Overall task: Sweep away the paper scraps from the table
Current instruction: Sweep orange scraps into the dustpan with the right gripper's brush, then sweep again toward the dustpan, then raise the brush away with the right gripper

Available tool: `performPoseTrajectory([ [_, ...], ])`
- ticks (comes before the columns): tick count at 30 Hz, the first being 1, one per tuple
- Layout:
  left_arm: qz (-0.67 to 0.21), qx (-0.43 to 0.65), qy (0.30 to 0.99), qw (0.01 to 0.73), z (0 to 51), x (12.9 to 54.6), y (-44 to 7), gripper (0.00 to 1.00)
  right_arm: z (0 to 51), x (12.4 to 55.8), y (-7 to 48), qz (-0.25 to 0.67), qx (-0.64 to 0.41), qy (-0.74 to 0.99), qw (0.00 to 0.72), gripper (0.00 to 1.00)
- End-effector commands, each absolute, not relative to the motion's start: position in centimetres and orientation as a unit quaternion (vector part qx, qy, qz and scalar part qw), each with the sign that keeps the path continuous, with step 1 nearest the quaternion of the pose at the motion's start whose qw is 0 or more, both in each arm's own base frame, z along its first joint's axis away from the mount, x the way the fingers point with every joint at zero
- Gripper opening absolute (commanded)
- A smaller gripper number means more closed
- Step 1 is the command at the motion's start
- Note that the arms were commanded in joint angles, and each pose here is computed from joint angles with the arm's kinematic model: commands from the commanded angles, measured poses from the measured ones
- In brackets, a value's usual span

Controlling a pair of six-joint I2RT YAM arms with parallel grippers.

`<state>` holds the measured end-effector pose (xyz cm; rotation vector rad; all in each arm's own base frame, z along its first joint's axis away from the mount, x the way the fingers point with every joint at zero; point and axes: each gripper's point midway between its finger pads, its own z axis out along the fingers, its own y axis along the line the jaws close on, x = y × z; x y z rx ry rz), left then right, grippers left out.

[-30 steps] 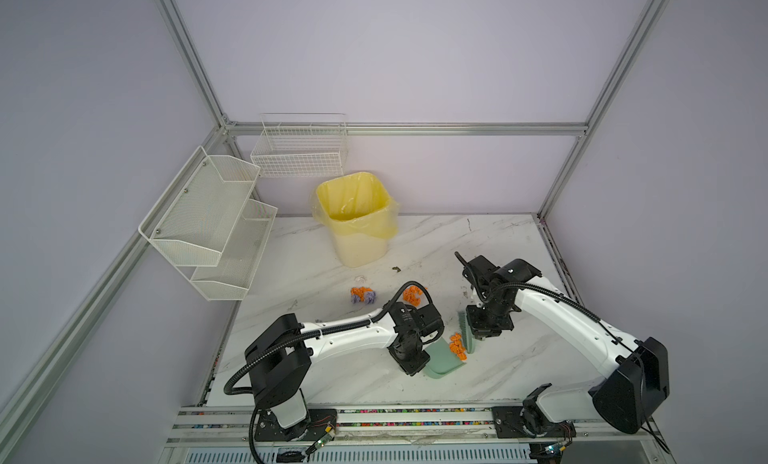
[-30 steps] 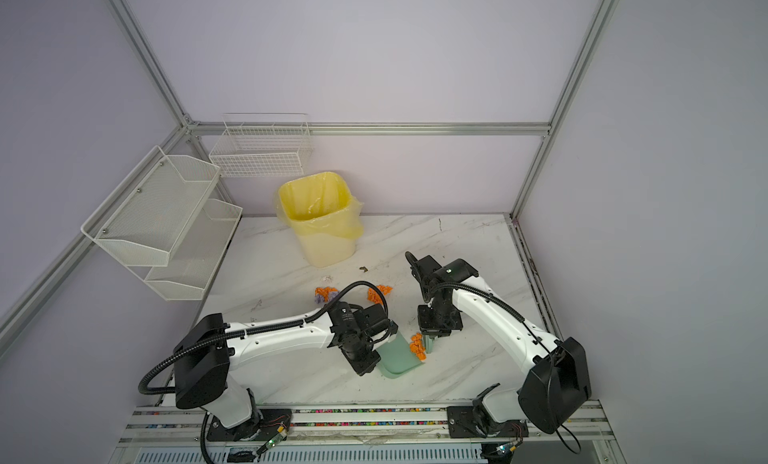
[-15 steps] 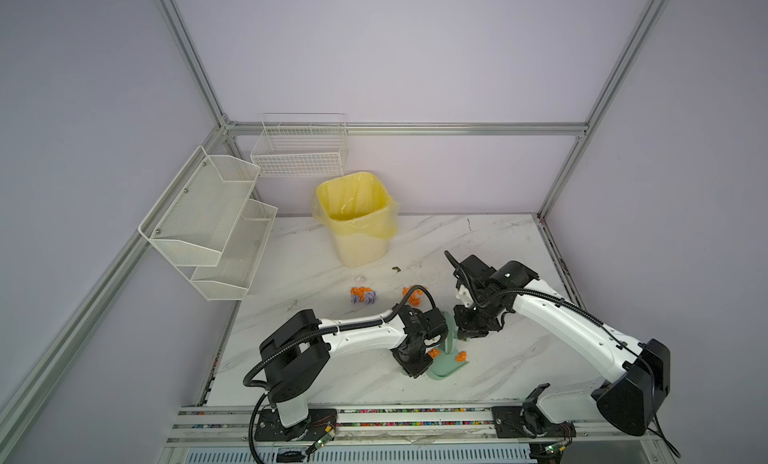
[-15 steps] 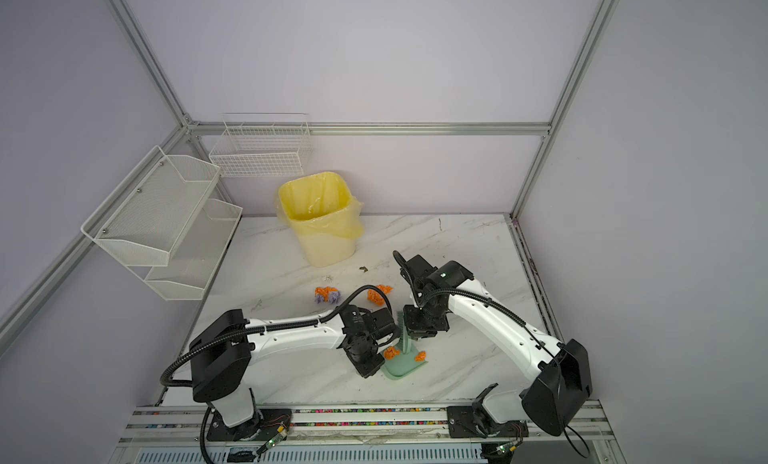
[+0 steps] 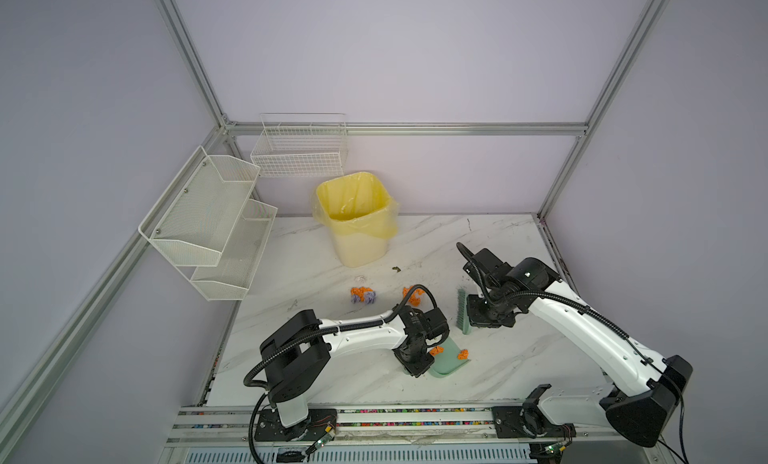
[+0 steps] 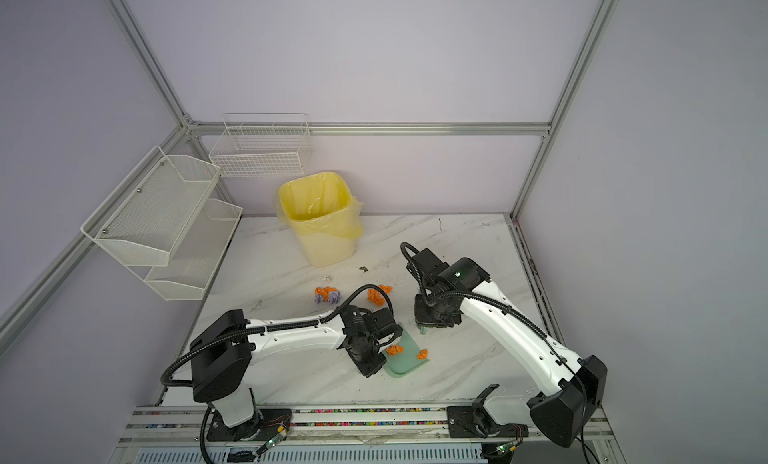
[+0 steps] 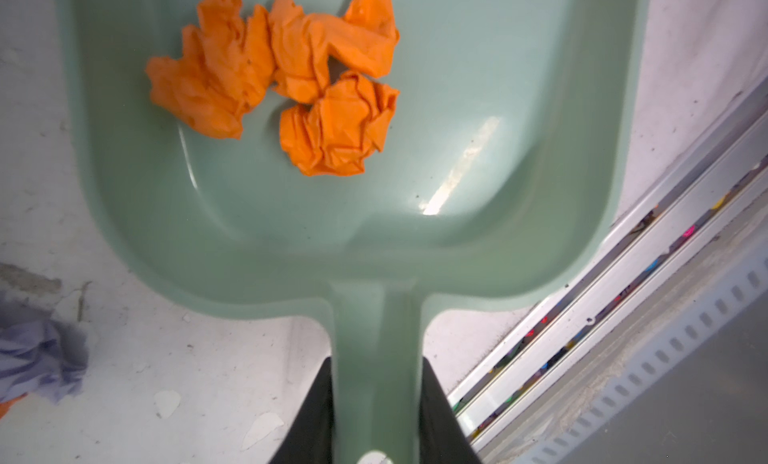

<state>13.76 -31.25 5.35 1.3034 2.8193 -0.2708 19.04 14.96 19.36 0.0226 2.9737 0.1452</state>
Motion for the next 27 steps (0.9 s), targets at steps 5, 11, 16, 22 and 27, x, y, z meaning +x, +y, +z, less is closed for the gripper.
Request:
performPoseTrajectory([
  [5, -0.077, 0.4, 0.912, 0.044, 6.8, 15.6, -32.5, 0.06, 18.1, 18.6, 13.1, -0.008, -0.007, 0.997, 0.071, 0.0],
  [11, -0.066, 0.39, 0.917, 0.05, 6.7, 16.2, -32.3, 0.06, 16.5, 18.3, 12.4, -0.039, -0.019, 0.998, 0.051, 0.0],
  [16, -0.063, 0.382, 0.921, 0.045, 6.4, 16.7, -32.1, 0.06, 16.6, 18.2, 13.1, -0.025, -0.025, 0.999, 0.041, 0.0],
  [22, -0.067, 0.379, 0.922, 0.049, 6.8, 17.5, -32.5, 0.06, 17.2, 17.8, 14.5, 0.015, -0.036, 0.999, 0.032, 0.0],
  [27, -0.07, 0.379, 0.921, 0.053, 7.0, 17.8, -32.8, 0.06, 18.2, 17.1, 16.3, 0.076, -0.045, 0.996, 0.028, 0.0],
])
